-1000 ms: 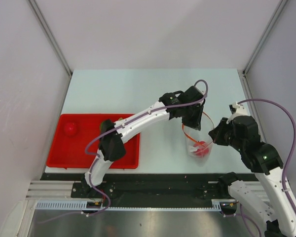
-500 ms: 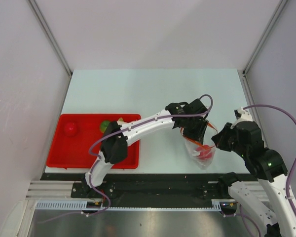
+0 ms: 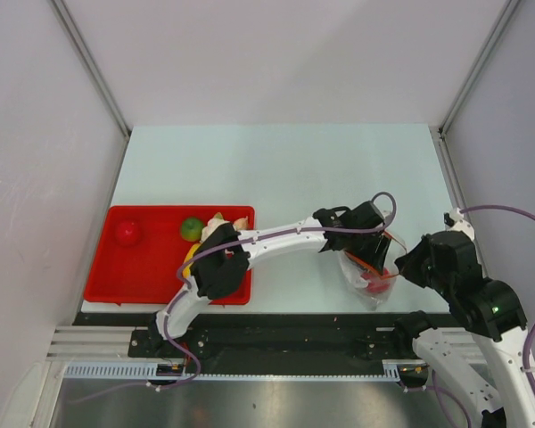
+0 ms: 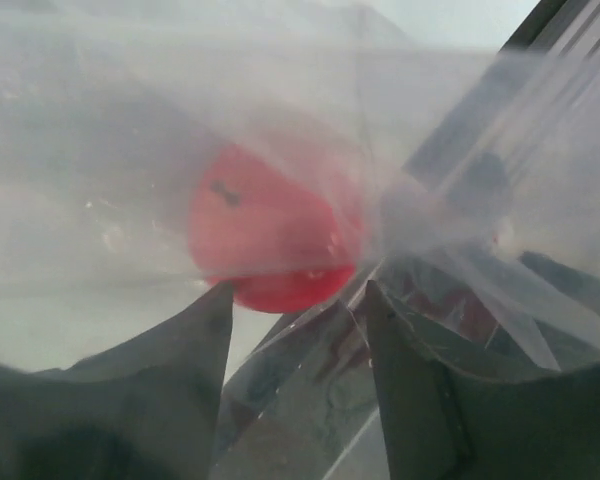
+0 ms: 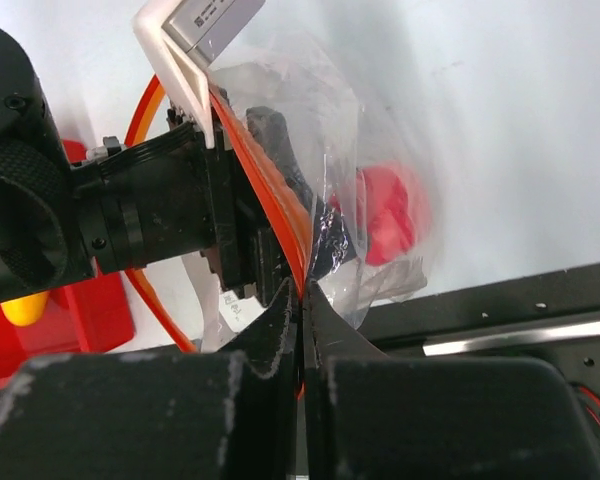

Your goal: Open the zip-top bag and remove the fake food

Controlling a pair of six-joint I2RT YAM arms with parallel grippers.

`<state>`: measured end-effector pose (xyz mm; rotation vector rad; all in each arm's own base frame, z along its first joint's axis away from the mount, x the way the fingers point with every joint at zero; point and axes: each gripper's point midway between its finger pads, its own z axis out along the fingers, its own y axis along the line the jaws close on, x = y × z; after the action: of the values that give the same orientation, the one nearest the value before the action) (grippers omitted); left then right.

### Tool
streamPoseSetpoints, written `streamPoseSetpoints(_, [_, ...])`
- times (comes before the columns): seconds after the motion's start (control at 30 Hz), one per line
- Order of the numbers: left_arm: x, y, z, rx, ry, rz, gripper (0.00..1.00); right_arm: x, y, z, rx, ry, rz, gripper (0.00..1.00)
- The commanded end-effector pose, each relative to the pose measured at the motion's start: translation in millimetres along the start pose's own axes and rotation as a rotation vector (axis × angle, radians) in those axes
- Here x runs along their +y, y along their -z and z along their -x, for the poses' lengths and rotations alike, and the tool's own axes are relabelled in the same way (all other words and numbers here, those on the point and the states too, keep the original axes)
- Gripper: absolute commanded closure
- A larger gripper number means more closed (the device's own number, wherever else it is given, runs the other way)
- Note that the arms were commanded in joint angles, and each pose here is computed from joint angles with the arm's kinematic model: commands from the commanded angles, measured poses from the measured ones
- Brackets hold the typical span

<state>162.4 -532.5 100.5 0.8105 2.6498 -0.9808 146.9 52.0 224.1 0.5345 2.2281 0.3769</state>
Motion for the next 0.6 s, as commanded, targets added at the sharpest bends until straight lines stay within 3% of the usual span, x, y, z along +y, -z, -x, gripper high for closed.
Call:
streamPoseSetpoints(0.0, [-17, -17, 4, -0.023, 0.004, -0.065, 0.36, -11, 5, 0, -0.011, -0.043, -0.056, 1.0])
streamPoseSetpoints(0.57, [-6, -57, -4, -0.034, 0.06, -0.03, 0.18, -10, 11, -7, 0.015, -0.005, -0.018, 1.0])
